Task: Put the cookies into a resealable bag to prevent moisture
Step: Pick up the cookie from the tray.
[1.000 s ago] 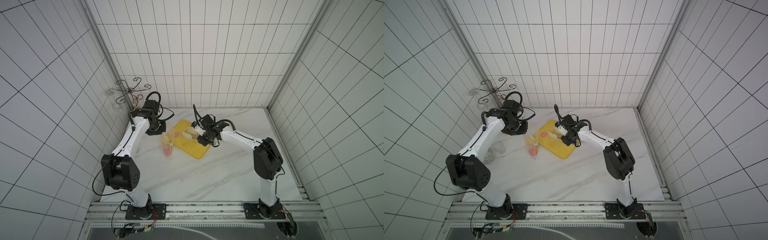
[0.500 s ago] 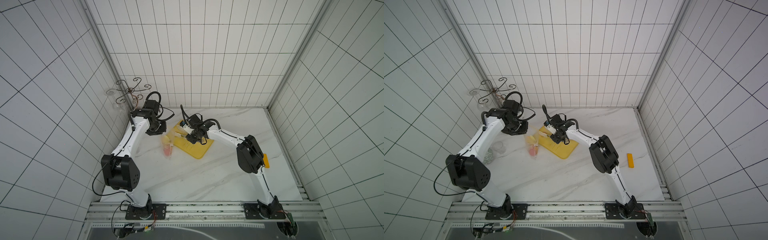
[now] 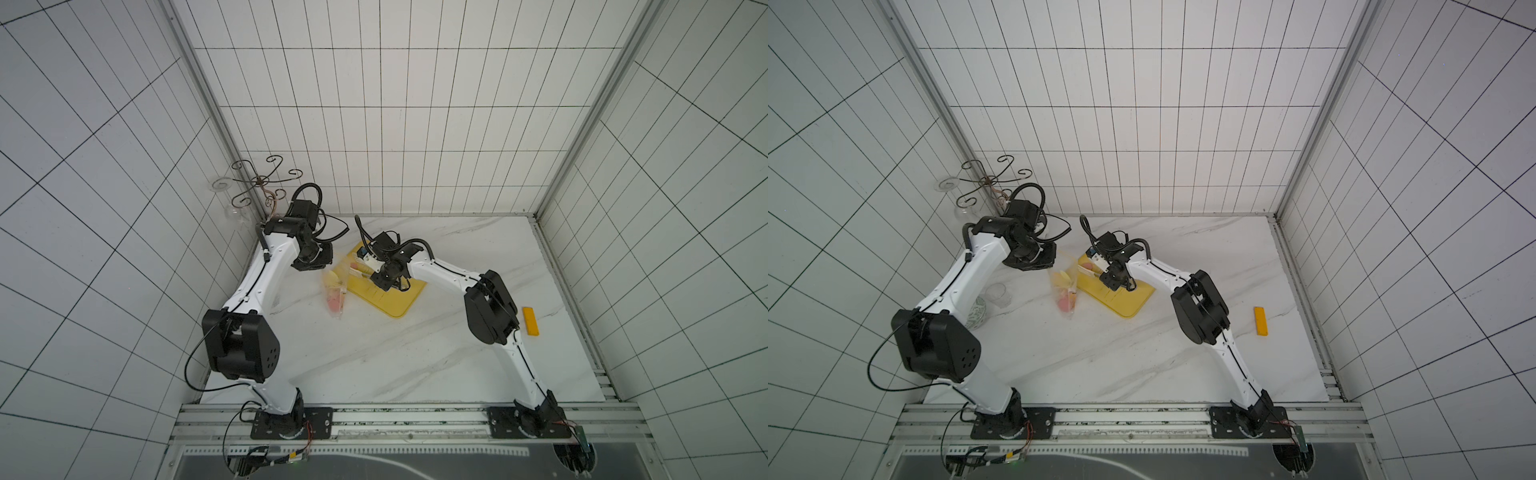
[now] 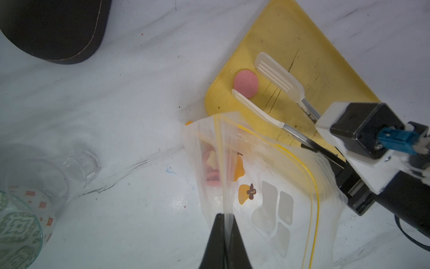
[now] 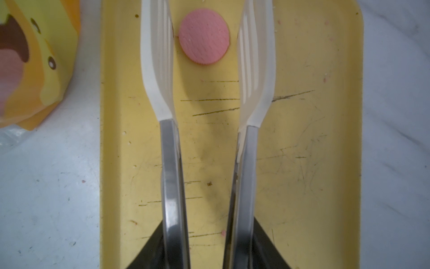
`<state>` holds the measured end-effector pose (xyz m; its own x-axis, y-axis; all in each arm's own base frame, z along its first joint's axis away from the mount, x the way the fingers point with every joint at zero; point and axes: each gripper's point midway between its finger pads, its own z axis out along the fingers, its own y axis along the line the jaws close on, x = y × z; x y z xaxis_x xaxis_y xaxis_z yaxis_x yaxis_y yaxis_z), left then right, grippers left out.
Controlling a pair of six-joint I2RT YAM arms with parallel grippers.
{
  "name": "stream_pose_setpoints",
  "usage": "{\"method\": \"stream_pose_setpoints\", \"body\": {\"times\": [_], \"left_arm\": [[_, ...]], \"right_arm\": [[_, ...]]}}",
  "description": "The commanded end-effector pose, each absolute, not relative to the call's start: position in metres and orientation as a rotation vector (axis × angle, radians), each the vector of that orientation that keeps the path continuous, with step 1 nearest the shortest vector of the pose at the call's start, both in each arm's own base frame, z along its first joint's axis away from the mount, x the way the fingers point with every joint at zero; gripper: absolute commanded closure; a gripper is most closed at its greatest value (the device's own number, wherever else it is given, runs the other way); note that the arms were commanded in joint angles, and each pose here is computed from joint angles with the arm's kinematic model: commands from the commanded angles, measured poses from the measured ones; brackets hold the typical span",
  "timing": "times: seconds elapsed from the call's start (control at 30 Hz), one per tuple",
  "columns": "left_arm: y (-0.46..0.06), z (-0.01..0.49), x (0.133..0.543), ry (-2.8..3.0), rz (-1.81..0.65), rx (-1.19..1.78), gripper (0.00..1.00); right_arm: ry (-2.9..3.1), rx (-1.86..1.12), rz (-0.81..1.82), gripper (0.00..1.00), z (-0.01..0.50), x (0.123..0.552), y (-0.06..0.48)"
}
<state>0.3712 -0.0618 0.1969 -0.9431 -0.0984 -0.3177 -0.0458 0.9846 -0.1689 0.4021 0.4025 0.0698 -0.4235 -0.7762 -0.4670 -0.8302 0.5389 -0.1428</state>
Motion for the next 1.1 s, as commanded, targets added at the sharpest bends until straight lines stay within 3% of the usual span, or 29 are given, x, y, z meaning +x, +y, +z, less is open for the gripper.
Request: {"method": "stream_pose_setpoints", "body": {"times": [0.0,0.6,1.07], "left_arm": [[-0.063,0.208,0.373,2.754,-0.237,-0.084,1.00],[-0.064,0.208,0.372,2.754,-0.243,-0.077,1.00],[-0.067,0.207,0.374,2.757,-0.248,-0.067,1.00]], "right_arm": [[2.209,-1.287,0.193,0.53,0.108,0.407,0.422],[2.292,-1.283,0.084,0.61,0.092,0.407,0.405],[2.252,-1.157,0.118,0.62,0.142,0.409,0.378]]}}
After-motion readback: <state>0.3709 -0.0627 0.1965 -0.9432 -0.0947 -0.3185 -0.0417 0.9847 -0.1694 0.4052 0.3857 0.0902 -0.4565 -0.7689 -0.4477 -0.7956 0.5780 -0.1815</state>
